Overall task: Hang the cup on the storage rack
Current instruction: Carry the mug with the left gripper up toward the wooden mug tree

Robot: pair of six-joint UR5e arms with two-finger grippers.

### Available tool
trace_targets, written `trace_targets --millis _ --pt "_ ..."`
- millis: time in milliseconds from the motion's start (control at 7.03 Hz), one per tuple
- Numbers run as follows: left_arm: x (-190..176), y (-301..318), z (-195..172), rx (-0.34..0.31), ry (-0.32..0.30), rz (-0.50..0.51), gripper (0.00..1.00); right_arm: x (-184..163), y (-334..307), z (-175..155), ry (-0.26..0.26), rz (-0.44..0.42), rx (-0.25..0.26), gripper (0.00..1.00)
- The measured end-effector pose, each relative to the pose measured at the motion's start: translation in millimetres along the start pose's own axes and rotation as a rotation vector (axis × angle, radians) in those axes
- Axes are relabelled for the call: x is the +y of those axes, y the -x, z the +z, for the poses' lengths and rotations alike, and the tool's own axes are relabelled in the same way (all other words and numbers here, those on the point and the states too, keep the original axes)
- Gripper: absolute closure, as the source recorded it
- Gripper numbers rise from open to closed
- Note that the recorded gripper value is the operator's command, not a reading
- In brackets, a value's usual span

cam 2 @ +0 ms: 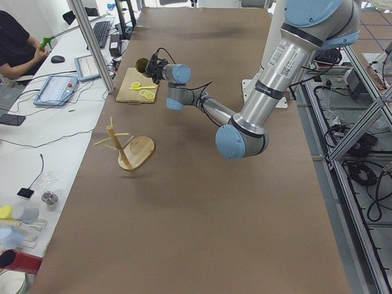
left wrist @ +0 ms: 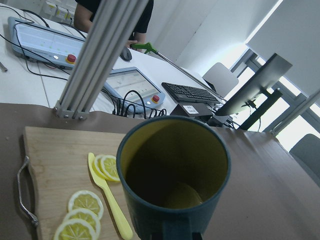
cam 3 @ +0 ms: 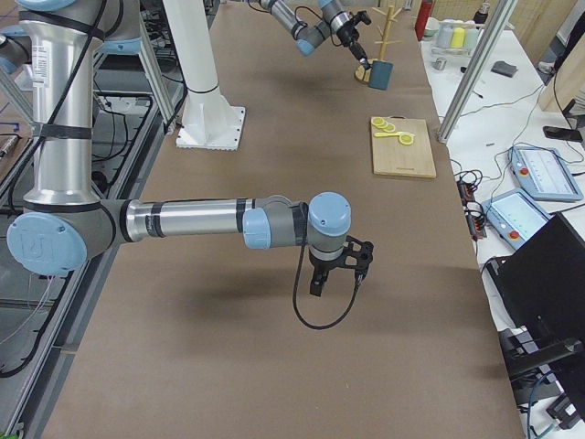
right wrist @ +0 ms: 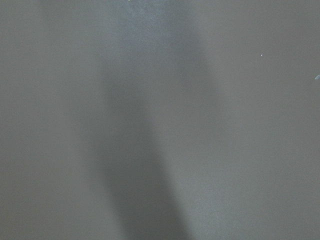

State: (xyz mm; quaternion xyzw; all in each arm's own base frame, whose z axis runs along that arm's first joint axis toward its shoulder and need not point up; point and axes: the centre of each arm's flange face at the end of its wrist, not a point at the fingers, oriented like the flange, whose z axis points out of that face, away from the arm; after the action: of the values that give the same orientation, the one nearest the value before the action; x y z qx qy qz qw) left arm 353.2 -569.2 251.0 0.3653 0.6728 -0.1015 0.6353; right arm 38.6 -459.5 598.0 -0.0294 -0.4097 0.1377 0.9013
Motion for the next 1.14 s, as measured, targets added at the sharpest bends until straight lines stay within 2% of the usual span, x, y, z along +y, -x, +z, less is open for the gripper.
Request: trace_targets --millis 142,284,853,1138 --pt "-20.0 12.7 -14.8 0.013 -0.037 -0.085 1.0 2.6 3.8 -4.1 -0.007 0.004 -0.002 0.0" --pt "-26.3 29.0 -29.3 0.053 -0.067 -0.172 1.0 3.1 7.3 -7.2 -0.013 0.01 -0.005 0.0" --pt "-7.8 97.5 -89.4 0.275 -0.158 -0.534 1.0 0.7 13.9 -12.1 -0.026 0.006 -0.007 0.0" --pt "-3.5 125.0 -109.9 0.384 -0.229 -0.72 1.0 0.2 15.3 -13.1 -0.027 0.004 -0.007 0.0"
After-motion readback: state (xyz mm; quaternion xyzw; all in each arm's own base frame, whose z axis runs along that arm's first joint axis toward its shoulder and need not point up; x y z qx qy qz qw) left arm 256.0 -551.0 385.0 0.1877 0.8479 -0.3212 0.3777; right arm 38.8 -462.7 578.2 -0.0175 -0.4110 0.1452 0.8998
